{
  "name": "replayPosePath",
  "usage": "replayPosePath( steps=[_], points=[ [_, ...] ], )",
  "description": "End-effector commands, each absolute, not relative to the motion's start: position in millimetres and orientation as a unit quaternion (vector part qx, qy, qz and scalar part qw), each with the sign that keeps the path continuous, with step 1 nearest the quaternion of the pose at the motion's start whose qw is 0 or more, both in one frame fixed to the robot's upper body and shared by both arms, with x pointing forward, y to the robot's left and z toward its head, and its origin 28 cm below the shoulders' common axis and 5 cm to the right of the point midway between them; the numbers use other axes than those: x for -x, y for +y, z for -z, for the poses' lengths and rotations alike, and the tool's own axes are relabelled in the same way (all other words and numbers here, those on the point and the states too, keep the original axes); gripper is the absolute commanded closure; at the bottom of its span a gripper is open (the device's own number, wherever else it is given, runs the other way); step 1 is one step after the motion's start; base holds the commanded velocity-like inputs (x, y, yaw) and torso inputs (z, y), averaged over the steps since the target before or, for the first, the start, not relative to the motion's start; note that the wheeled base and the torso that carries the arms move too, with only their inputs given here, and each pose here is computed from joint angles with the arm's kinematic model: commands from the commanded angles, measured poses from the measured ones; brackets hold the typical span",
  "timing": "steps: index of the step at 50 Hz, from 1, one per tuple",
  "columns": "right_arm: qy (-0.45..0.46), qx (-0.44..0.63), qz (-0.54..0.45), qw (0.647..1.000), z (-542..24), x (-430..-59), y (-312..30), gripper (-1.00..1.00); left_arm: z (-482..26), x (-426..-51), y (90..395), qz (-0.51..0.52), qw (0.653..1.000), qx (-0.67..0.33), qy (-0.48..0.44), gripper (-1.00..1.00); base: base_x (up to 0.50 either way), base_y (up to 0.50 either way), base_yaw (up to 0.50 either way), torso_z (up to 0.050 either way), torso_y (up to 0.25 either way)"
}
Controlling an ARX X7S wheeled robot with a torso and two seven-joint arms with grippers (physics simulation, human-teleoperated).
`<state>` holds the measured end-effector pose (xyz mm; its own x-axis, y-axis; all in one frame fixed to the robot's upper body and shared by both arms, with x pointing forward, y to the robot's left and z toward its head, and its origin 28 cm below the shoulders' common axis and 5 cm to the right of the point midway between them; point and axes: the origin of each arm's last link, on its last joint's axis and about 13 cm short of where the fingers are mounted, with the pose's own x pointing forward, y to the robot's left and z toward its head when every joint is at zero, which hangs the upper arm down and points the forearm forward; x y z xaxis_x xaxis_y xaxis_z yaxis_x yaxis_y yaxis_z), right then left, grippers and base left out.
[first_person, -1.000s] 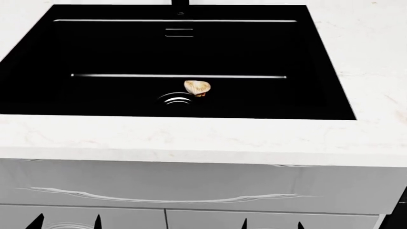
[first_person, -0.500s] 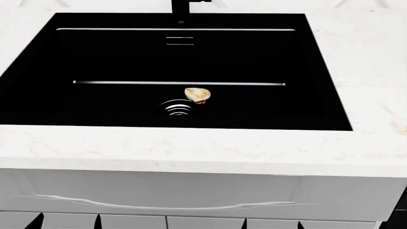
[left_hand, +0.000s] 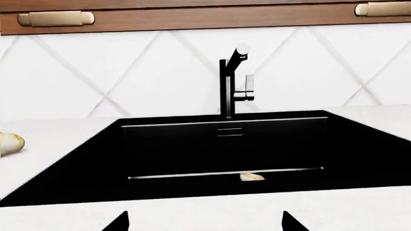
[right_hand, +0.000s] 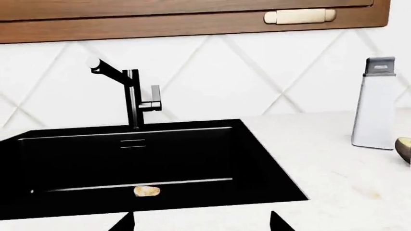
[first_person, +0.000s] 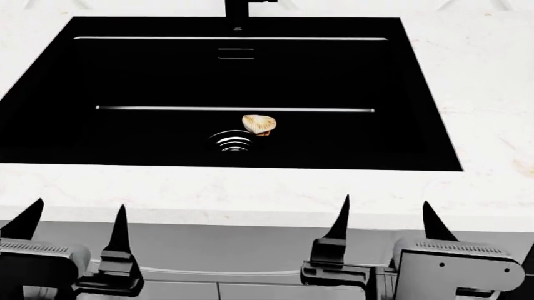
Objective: Turn on the sink faucet.
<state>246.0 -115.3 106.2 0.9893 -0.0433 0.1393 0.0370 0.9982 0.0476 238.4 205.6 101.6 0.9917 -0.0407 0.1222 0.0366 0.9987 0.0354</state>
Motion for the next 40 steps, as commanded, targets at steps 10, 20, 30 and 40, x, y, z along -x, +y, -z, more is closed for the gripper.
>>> replayPosePath(
  steps=[10, 20, 30, 40],
  points=[
    [-0.113, 0.018, -0.004, 0.993, -200, -261, -131, -1.0, -187, -251, 217, 0.014, 0.994, -0.041, -0.102, -1.0, 0.0, 0.0, 0.0, 0.0, 0.0],
    [-0.11, 0.065, -0.031, 0.991, -267, -305, -142, -1.0, -237, -297, 222, 0.03, 0.988, -0.094, -0.122, -1.0, 0.0, 0.0, 0.0, 0.0, 0.0],
    [-0.074, 0.052, -0.026, 0.996, -299, -353, -160, -1.0, -257, -350, 224, 0.034, 0.991, -0.092, -0.089, -1.0, 0.0, 0.0, 0.0, 0.0, 0.0],
    [-0.057, 0.065, -0.016, 0.996, -336, -377, -172, -1.0, -283, -381, 236, 0.027, 0.992, -0.103, -0.061, -1.0, 0.0, 0.0, 0.0, 0.0, 0.0]
  ],
)
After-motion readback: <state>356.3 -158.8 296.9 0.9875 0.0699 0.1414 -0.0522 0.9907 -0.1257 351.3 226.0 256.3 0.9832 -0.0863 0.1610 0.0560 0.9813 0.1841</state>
